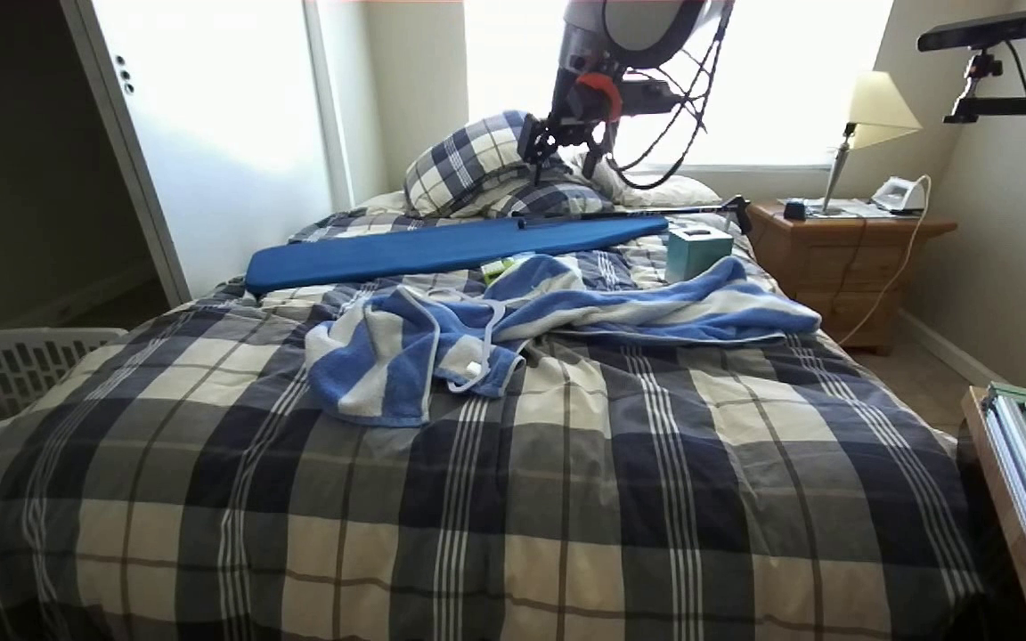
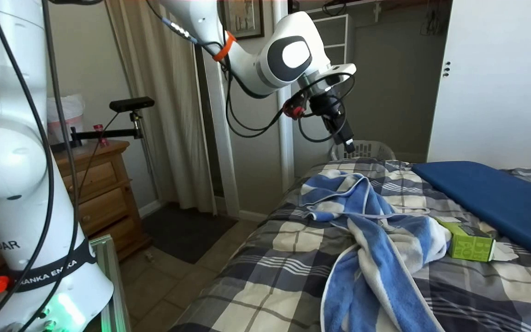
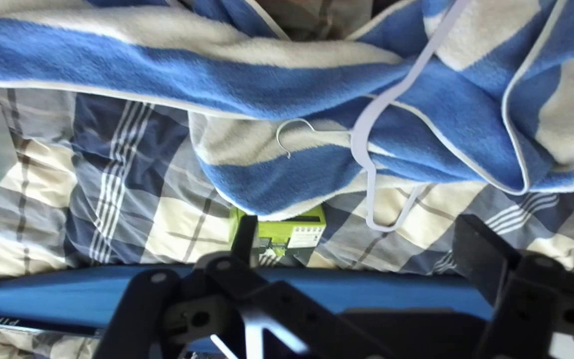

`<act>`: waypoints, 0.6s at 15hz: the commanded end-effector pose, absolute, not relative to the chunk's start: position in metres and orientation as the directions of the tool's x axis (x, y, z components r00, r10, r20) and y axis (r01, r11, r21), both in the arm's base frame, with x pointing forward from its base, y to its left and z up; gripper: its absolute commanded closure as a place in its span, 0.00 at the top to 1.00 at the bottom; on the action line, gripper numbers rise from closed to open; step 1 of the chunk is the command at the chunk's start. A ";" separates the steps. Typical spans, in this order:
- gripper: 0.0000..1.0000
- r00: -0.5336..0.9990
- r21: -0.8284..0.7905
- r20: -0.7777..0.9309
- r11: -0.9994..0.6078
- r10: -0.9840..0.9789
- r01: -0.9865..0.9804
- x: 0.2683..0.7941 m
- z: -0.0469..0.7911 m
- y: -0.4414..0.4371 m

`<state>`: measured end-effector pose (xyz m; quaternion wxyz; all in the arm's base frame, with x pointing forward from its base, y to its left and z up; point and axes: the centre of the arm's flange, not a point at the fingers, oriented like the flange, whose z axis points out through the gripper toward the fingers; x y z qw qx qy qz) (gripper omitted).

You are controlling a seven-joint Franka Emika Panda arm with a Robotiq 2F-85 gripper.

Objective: Pull the white and blue towel to the left

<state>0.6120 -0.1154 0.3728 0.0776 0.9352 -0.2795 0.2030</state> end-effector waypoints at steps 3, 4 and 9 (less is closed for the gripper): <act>1.00 0.778 0.032 0.398 -0.840 -0.486 -0.541 0.575 0.364 -0.122; 1.00 0.780 0.029 0.395 -0.842 -0.485 -0.539 0.569 0.364 -0.121; 1.00 0.784 0.024 0.393 -0.847 -0.481 -0.532 0.566 0.366 -0.116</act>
